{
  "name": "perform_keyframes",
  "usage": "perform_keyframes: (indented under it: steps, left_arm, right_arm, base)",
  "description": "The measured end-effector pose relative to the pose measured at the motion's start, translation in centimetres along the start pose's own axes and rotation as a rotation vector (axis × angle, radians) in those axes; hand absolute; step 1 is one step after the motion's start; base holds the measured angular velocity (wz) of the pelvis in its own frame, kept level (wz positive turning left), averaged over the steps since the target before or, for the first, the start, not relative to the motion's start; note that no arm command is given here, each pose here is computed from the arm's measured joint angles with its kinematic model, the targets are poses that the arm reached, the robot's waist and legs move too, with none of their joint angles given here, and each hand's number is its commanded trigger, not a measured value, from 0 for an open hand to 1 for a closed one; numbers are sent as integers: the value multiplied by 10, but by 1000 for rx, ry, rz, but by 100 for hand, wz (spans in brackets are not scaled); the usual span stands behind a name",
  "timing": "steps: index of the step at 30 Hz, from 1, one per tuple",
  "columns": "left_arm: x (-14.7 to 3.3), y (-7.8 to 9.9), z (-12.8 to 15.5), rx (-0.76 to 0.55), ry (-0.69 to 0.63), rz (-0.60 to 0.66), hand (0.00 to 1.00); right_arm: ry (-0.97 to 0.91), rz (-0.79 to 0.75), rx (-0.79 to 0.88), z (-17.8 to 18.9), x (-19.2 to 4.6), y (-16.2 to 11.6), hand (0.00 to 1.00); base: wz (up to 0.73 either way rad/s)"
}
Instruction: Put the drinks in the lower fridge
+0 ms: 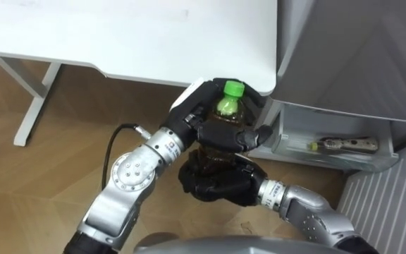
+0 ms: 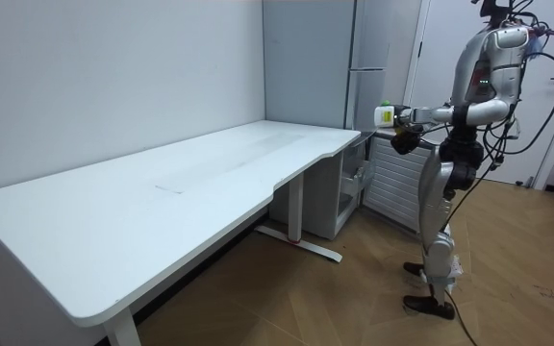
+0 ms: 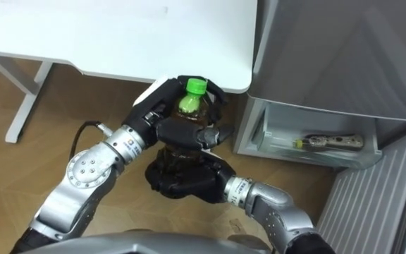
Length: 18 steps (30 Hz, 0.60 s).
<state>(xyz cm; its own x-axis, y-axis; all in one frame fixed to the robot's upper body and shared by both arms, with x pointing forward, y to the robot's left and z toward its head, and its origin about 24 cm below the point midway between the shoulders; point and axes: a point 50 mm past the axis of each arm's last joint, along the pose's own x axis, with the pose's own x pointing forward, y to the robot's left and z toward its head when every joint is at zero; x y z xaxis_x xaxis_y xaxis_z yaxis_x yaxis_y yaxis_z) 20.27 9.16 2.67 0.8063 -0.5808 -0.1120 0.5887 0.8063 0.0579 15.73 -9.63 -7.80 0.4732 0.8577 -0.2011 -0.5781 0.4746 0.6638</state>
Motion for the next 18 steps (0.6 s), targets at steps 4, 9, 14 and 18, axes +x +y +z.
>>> perform_keyframes:
  steps: [4,9,14,18]
  left_arm:
    - [-1,2,2,15,-8,2,100]
    - [0,2,4,17,-19,10,100]
    - [0,2,6,19,-34,16,100]
    - [0,2,7,21,-45,17,100]
  right_arm:
    - [-9,6,-5,1,1,1,100]
    - [-28,12,-1,2,4,3,100]
    - [-40,14,-14,4,5,3,100]
    - [-50,15,-23,5,5,3,100]
  base:
    - [0]
    - [0]
    - [-3]
    - [0]
